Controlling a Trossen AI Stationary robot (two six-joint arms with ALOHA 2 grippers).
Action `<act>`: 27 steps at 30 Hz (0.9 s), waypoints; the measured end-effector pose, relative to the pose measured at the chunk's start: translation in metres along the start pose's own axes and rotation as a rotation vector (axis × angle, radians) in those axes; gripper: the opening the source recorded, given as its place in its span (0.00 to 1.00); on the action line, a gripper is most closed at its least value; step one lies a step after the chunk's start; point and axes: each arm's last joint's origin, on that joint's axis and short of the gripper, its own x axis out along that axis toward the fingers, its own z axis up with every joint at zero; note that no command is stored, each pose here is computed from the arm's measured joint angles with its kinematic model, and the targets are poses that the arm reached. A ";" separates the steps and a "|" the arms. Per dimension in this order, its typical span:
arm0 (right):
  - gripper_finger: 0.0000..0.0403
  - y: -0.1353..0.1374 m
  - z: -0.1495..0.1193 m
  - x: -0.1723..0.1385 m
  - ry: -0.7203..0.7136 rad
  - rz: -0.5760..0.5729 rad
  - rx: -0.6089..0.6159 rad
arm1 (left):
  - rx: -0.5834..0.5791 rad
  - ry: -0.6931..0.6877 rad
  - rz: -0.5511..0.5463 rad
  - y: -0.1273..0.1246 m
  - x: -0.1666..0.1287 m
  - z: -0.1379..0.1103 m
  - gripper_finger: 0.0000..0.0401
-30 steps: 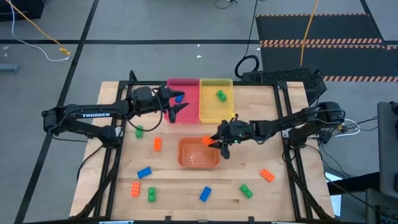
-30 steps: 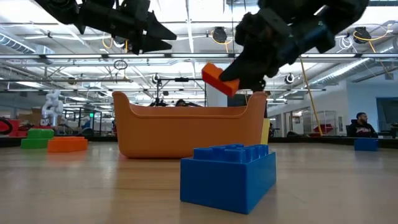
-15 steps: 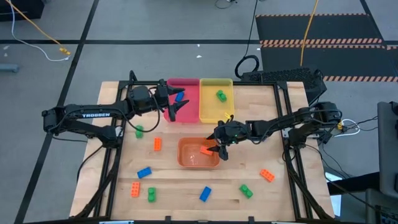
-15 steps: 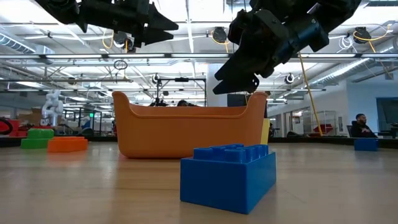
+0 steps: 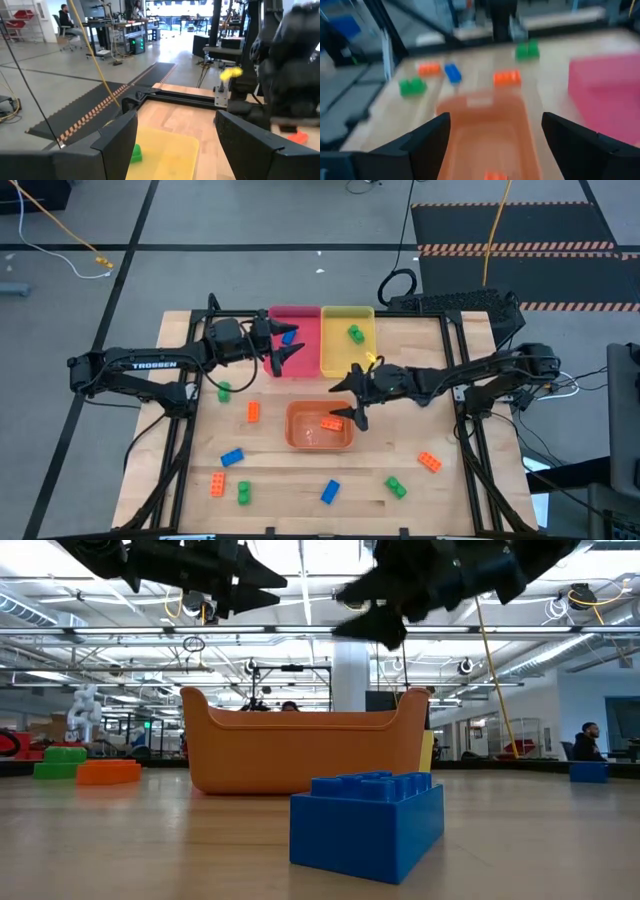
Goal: Sort & place blocks by color
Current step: Put the blue game piece into the red bin
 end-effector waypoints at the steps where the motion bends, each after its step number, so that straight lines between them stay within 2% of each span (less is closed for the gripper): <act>1: 0.77 0.000 0.004 -0.001 -0.035 0.004 -0.008 | 0.000 0.005 -0.001 0.000 0.000 -0.001 0.68; 3: 0.77 -0.001 0.007 -0.001 -0.066 -0.032 -0.034 | 0.000 0.017 -0.001 0.000 0.000 -0.002 0.68; 5: 0.77 -0.005 0.003 -0.001 -0.037 -0.162 -0.075 | -0.001 0.031 -0.002 0.000 0.000 -0.003 0.68; 8: 0.77 -0.015 -0.009 -0.005 0.098 -0.391 -0.135 | -0.006 0.058 -0.003 0.000 0.000 -0.006 0.68; 11: 0.77 -0.027 -0.018 -0.021 0.278 -0.565 -0.124 | -0.009 0.083 -0.003 0.000 0.000 -0.008 0.68; 14: 0.77 -0.034 -0.013 -0.043 0.422 -0.683 -0.023 | -0.009 0.082 -0.003 0.000 0.000 -0.008 0.68; 19: 0.77 -0.039 -0.013 -0.084 0.553 -0.848 0.251 | -0.009 0.085 -0.003 0.000 0.000 -0.008 0.68; 24: 0.77 -0.041 -0.029 -0.117 0.721 -1.050 0.520 | -0.017 0.087 -0.003 0.000 0.000 -0.008 0.68; 27: 0.77 -0.040 -0.043 -0.125 0.804 -1.102 0.602 | -0.022 0.090 -0.003 0.000 0.000 -0.009 0.68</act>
